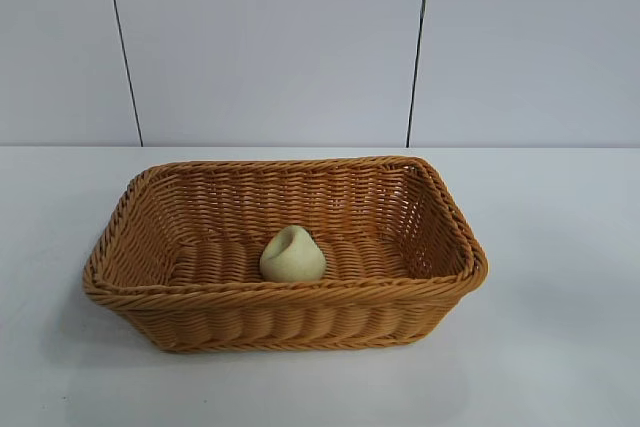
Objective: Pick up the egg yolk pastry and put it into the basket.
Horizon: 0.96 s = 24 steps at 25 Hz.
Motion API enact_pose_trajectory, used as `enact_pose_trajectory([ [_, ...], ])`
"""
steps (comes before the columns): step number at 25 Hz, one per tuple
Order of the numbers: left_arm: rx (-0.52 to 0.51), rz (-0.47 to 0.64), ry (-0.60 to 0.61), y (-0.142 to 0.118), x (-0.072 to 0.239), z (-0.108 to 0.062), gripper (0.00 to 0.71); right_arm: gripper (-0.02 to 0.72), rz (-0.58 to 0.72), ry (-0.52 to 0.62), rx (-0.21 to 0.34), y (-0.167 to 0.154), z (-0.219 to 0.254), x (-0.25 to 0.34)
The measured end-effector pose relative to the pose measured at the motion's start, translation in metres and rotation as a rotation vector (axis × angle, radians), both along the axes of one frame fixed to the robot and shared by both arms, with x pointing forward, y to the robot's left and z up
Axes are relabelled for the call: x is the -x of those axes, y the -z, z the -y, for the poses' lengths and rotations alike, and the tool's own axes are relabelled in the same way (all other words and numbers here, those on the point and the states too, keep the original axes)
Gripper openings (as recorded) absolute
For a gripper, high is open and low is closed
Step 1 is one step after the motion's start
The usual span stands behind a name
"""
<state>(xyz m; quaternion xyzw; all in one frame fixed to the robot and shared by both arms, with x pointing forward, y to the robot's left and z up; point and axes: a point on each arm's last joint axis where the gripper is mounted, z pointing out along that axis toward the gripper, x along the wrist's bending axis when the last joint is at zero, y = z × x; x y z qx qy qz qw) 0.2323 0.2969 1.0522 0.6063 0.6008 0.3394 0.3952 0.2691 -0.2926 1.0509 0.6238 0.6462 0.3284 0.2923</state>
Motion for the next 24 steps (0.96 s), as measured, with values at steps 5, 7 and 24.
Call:
enact_pose_trajectory([
  [5,0.000,0.000,0.000,0.000,0.000,0.000,0.696,0.655,0.049,0.000,0.000,-0.001,0.000,0.008],
  [7,0.000,0.000,0.000,0.000,0.000,0.000,0.696,0.655,0.073,0.000,0.001,-0.002,0.000,0.011],
  [24,0.001,0.000,0.000,0.000,0.000,0.000,0.696,0.655,0.218,-0.005,-0.001,-0.003,-0.001,0.034],
])
